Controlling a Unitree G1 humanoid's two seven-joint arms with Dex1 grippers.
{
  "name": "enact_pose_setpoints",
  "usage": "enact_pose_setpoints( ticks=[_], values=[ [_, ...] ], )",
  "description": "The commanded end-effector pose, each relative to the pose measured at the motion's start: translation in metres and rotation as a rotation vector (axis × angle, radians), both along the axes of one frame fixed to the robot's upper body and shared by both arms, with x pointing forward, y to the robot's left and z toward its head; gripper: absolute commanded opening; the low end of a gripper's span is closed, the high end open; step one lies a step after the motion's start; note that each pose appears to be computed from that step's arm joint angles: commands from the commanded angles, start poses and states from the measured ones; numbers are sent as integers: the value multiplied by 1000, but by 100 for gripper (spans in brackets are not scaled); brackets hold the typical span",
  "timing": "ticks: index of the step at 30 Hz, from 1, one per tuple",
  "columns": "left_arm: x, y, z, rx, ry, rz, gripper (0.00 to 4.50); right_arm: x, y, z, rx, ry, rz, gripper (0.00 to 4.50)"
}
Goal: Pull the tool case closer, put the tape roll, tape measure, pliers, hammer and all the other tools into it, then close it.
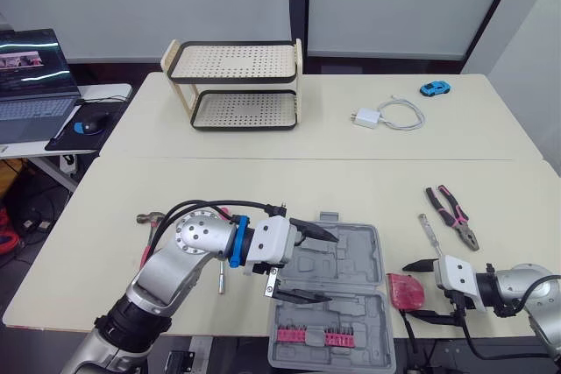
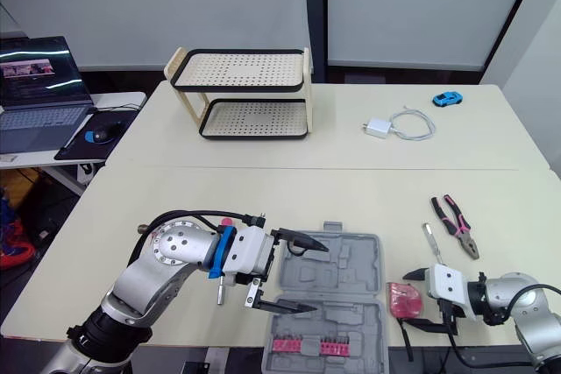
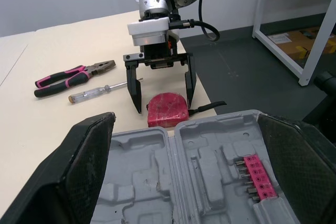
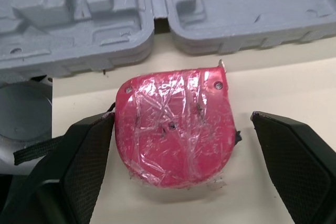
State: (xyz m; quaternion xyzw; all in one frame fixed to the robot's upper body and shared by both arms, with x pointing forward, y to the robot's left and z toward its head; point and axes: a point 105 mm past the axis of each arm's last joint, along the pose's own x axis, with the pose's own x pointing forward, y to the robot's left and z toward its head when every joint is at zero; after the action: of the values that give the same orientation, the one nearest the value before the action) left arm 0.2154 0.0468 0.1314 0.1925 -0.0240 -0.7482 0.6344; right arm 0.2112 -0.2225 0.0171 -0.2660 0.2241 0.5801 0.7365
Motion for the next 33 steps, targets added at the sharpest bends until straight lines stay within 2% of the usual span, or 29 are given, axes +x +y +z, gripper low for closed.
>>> enact_pose_setpoints(
  ticks=[1, 8, 11, 13, 19, 23, 28, 33],
  values=[
    [-2, -1, 8, -5, -36, -19, 450, -2, 1, 3, -14, 6, 15, 447],
    [-4, -3, 8, -7, -37, -22, 450, -3, 0, 1, -3, 13, -20, 447],
    [-5, -4, 8, -7, -37, -25, 450, -5, -2, -2, -2, 17, -24, 393],
    [-5, -4, 8, -7, -37, -25, 450, -5, -2, -2, 5, 15, -31, 331],
    [-3, -3, 8, -14, -34, -17, 450, -1, -4, 7, 27, -7, -48, 325],
    [3, 0, 10, -37, -29, 9, 450, 1, -8, 24, 1, -29, -54, 325],
    [11, 8, 19, -145, -39, 108, 450, 8, -2, 59, -50, -53, -72, 325],
    [16, 28, 11, -104, 36, 234, 450, 27, 18, 92, -173, -99, -105, 325]
  ],
)
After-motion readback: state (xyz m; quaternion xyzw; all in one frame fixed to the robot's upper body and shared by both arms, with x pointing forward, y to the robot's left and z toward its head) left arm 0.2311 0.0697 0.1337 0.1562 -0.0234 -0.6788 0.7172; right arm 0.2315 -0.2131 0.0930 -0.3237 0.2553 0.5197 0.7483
